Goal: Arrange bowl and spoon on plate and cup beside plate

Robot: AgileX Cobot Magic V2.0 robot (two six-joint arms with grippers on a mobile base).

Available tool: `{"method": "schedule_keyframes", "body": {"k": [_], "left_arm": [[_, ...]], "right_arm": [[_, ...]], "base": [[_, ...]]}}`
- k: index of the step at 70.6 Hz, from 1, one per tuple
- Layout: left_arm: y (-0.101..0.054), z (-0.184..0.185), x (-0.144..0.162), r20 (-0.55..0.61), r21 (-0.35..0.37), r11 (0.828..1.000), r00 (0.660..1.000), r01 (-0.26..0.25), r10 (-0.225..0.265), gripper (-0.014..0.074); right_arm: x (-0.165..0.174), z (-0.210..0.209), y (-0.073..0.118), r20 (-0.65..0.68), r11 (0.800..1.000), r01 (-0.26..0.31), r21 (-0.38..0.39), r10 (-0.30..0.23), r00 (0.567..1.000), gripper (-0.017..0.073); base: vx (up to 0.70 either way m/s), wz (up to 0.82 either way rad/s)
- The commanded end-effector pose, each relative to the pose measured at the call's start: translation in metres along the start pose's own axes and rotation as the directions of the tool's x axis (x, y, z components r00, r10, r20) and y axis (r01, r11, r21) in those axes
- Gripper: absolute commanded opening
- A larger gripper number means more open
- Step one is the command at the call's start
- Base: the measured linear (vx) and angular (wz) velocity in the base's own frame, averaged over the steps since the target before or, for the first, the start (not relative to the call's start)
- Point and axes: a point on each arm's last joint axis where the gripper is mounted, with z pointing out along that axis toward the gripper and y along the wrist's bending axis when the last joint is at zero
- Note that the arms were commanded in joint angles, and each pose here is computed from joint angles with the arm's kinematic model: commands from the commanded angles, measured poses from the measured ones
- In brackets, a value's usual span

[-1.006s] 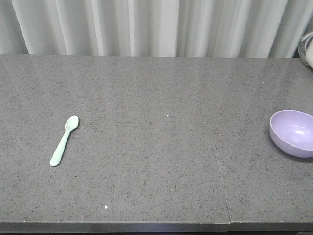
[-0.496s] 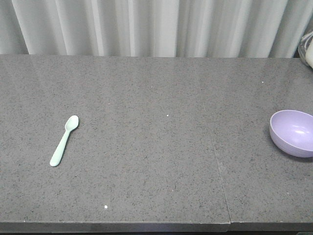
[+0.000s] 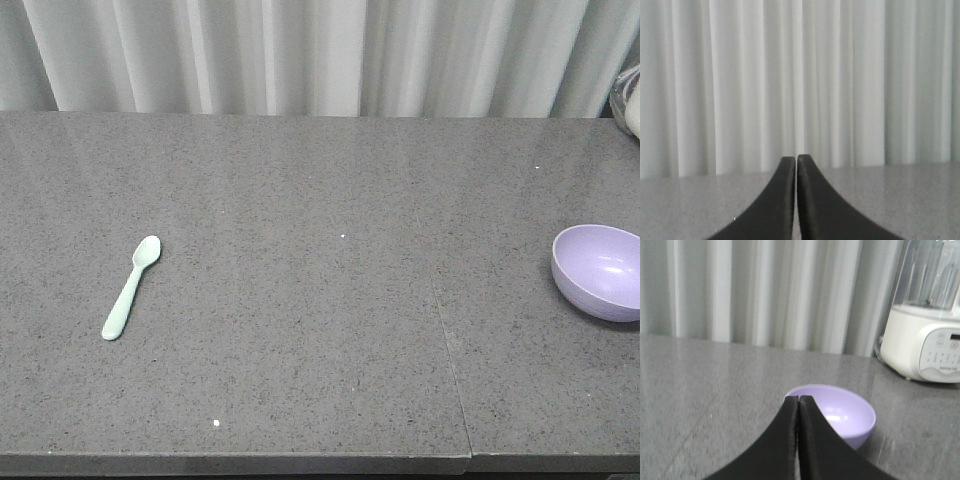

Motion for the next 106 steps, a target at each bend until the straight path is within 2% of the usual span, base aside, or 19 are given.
{"method": "schedule_keyframes", "body": {"k": [1,10,17,27,35,45,64,70,75,83,90,98,106], "left_arm": [[-0.002,0.011,-0.040,0.017,0.001,1.000,1.000,0.022,-0.022,-0.0006],[-0.002,0.035,-0.072,-0.116,-0.018,1.000,0.993,0.006,-0.008,-0.0006],[-0.002,0.058,-0.082,-0.222,-0.029,1.000,0.975,0.004,-0.010,-0.0006],[-0.001,0.086,-0.066,-0.389,-0.041,0.999,0.921,-0.003,-0.013,-0.0006],[0.000,0.100,-0.047,-0.517,-0.050,0.999,0.856,-0.011,-0.017,-0.0006],[0.001,0.111,-0.035,-0.570,-0.052,0.999,0.821,-0.014,-0.018,-0.0006],[0.001,0.116,-0.031,-0.588,-0.054,0.998,0.809,-0.013,-0.022,0.0012],[0.001,0.117,-0.031,-0.583,-0.053,0.998,0.812,-0.013,-0.020,0.0080],[0.001,0.118,-0.032,-0.571,-0.052,0.999,0.821,-0.012,-0.019,0.0171],[0.000,0.120,-0.036,-0.529,-0.047,0.999,0.848,-0.007,-0.019,0.0353],[-0.001,0.122,-0.038,-0.506,-0.049,0.999,0.861,0.023,-0.045,0.0493],[-0.001,0.134,-0.035,-0.547,-0.053,0.998,0.836,0.023,-0.048,0.0553],[-0.003,0.157,-0.036,-0.611,-0.021,1.000,0.791,-0.018,0.001,0.0551]], "right_arm": [[-0.045,0.003,-0.004,0.049,1.000,0.003,0.008,-0.003,0.999,-0.0003],[-0.082,0.020,-0.008,-0.050,1.000,0.019,0.017,-0.018,0.999,-0.0003],[-0.097,0.039,-0.010,-0.151,0.999,0.027,0.018,-0.024,0.988,-0.0003],[-0.089,0.063,-0.010,-0.306,0.999,0.038,0.011,-0.033,0.952,-0.0003],[-0.075,0.076,-0.010,-0.427,0.999,0.040,0.004,-0.034,0.904,-0.0003],[-0.068,0.084,-0.009,-0.474,0.999,0.041,-0.002,-0.037,0.880,-0.0003],[-0.067,0.086,-0.009,-0.481,0.999,0.043,-0.003,-0.039,0.876,-0.0001],[-0.066,0.086,-0.009,-0.488,0.999,0.050,-0.003,-0.045,0.872,0.0036],[-0.066,0.085,-0.010,-0.494,0.998,0.058,-0.003,-0.052,0.868,0.0104],[-0.065,0.085,-0.010,-0.497,0.998,0.060,-0.005,-0.054,0.866,0.0262],[-0.065,0.085,-0.010,-0.497,0.998,0.059,-0.004,-0.054,0.866,0.0412],[-0.065,0.085,-0.010,-0.499,0.998,0.059,-0.004,-0.054,0.865,0.0501],[-0.065,0.085,-0.010,-0.504,0.998,0.059,-0.004,-0.053,0.862,0.0517]], "base": [[0.00,0.00],[0.00,0.00],[0.00,0.00],[0.00,0.00],[0.00,0.00],[0.00,0.00],[0.00,0.00],[0.00,0.00],[0.00,0.00],[0.00,0.00],[0.00,0.00],[0.00,0.00],[0.00,0.00]]}}
